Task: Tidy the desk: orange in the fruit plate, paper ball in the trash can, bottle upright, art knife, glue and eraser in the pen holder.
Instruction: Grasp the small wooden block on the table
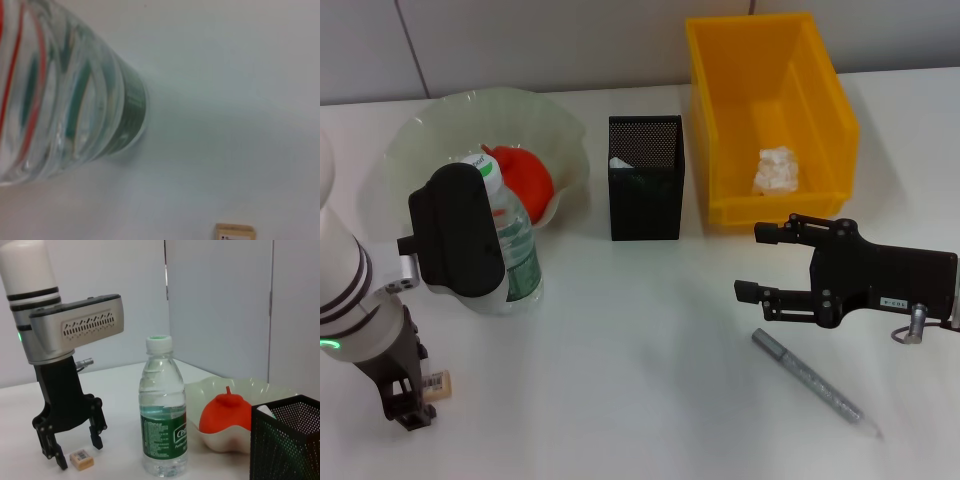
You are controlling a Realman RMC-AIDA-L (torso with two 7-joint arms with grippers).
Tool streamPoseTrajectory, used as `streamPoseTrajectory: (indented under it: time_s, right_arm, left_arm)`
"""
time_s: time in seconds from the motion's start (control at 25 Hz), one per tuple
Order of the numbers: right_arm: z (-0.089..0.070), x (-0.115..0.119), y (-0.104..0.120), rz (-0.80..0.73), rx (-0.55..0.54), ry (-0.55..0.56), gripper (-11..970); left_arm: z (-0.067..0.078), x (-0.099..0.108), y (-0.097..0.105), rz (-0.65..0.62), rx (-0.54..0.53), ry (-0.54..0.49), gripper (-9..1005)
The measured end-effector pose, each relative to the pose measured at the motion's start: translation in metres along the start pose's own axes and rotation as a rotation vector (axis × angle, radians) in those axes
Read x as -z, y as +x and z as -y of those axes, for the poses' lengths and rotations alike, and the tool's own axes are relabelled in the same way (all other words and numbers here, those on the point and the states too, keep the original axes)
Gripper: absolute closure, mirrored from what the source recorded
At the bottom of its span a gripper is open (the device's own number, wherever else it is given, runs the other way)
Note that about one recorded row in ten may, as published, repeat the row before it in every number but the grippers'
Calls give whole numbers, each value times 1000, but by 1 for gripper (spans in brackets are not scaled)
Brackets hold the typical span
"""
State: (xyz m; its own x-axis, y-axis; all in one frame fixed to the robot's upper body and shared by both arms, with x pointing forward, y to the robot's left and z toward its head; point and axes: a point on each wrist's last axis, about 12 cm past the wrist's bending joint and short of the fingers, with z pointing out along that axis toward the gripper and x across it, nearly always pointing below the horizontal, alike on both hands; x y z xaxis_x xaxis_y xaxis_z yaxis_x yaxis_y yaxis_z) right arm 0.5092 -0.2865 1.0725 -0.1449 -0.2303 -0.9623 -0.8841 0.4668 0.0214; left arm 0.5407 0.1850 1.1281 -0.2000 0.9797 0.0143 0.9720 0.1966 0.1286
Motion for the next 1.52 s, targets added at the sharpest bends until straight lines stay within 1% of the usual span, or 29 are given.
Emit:
streamPoseTrajectory:
  time_s: [0.56, 0.64, 1.08, 1.52]
  right_arm:
    - [0, 1, 1, -1, -2, 2, 197]
    - [0, 1, 1, -1, -2, 2, 197]
    - [0, 0, 0, -1, -1, 1, 197]
    - [1, 1, -1, 2, 3, 5, 197]
  left_arm:
    - [-1, 2, -2, -3, -6, -7, 337]
    - [-2, 2, -3, -4, -7, -6, 484]
    - [-4, -2, -4, -27, -1, 9, 486]
    - [-5, 0, -6, -31, -5, 8, 487]
